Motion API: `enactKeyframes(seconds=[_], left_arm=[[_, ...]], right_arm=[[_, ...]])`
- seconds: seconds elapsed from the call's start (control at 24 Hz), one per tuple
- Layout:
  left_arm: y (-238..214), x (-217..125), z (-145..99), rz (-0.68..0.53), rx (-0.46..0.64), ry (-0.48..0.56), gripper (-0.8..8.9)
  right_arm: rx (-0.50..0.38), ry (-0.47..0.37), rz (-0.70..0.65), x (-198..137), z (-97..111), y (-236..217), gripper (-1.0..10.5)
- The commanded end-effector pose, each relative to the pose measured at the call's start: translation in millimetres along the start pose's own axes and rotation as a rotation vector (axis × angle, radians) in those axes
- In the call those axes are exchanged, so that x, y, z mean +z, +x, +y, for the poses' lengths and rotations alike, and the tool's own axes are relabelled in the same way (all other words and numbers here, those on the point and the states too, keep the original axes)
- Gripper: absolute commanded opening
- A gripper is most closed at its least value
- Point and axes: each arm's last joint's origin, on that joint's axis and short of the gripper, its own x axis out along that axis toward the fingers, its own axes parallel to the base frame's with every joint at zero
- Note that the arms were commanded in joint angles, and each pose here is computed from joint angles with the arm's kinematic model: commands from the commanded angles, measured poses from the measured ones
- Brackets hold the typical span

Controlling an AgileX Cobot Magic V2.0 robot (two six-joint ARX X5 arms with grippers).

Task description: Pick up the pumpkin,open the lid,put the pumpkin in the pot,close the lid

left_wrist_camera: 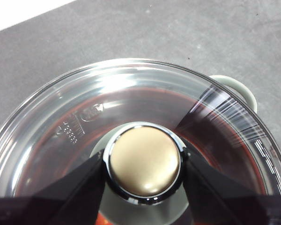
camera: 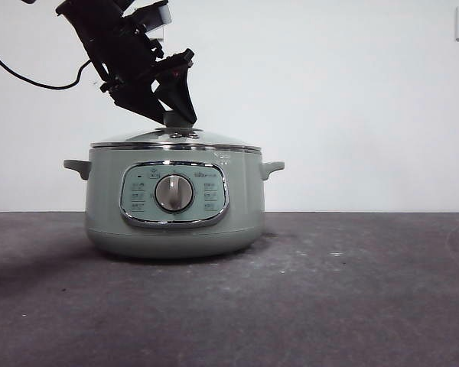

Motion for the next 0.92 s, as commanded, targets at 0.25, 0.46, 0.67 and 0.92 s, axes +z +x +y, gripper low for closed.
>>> enactKeyframes(seconds=[0.25, 0.46, 0.67, 0.92], left_arm=[[16.8, -20.8, -5.1, 0.128, -0.042, -0.026, 5.67], [13.6, -19.2, -5.4, 0.121, -0.041, -0.025, 6.29], [5.7, -14.2, -6.2, 0.097, -0.037, -0.02, 6.29], [-11.4, -1.2, -7.9, 0.06, -0.031, -0.016, 6.3]], right_arm=[[-0.001, -0.007, -0.004, 0.0, 0.3, -0.2, 6.9], [-0.001, -0.005, 0.009, -1.3, 0.3, -0.2, 6.9], [0.0, -0.002, 0.01, -1.4, 0.3, -0.1, 6.9], [0.0, 0.0, 0.021, -2.4, 0.4, -0.2, 6.9]])
